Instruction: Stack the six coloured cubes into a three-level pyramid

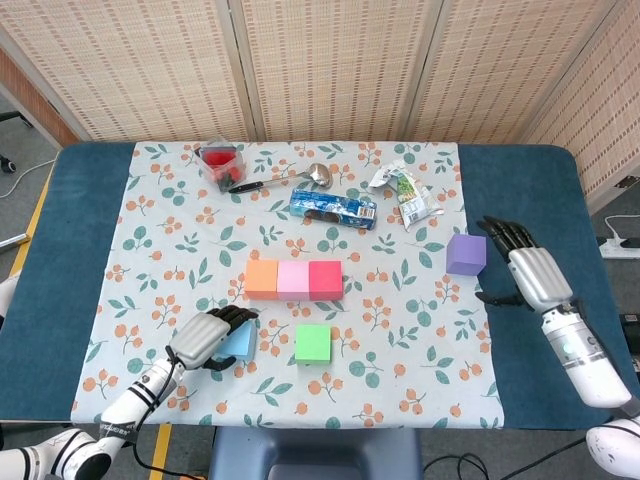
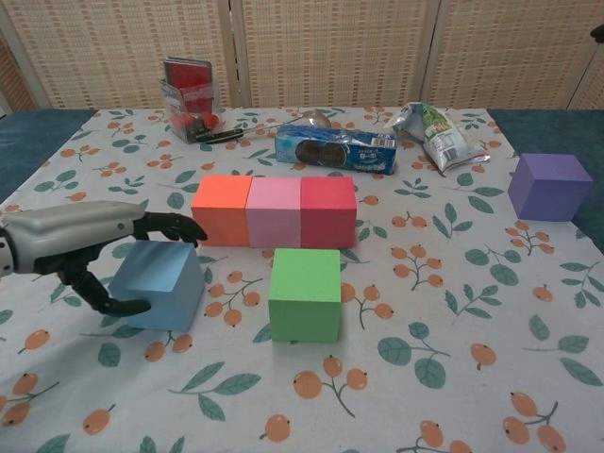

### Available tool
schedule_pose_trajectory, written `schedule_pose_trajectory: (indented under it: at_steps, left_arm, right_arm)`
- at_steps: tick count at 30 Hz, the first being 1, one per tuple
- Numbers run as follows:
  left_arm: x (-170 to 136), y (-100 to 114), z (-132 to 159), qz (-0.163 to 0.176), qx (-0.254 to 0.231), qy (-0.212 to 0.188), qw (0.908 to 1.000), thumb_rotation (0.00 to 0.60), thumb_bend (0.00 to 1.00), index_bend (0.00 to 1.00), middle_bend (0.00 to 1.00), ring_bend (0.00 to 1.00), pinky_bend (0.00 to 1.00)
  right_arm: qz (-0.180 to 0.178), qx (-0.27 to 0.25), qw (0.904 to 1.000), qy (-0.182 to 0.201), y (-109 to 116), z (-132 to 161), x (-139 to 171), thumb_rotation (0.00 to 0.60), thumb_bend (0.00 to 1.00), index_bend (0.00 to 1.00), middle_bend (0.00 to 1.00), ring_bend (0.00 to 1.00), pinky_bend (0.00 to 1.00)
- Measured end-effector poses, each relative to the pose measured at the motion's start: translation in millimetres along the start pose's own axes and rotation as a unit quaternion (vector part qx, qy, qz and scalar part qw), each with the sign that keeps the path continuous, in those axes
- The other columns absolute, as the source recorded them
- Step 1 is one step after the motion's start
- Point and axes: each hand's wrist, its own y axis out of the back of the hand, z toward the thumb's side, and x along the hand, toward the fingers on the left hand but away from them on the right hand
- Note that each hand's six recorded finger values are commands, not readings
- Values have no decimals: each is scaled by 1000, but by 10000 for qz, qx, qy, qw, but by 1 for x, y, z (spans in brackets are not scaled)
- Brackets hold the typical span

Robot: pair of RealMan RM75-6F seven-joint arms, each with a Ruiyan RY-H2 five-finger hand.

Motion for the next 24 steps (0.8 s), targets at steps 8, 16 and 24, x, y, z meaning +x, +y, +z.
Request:
schedule_pose_trajectory:
  at_steps: [8, 16, 24]
  left_arm:
    - [-3, 12, -3, 224, -171, 45, 9996, 600, 315, 368, 440, 454, 670]
    - [-7, 82, -10, 847, -152, -65, 9963, 600, 316, 352, 413, 429, 661]
    - [33, 145, 7, 964, -25, -397, 9946, 600, 317, 325, 401, 411, 641]
  right_arm:
    - [6, -16, 10000, -21, -1, -2, 5, 600, 40, 0, 9, 0, 0]
    - [-128, -27, 9999, -9, 11, 0, 10, 600, 40, 0, 9, 0, 0]
    - [-268, 27, 9996, -107, 21, 2, 22, 600, 40, 0, 9, 0, 0]
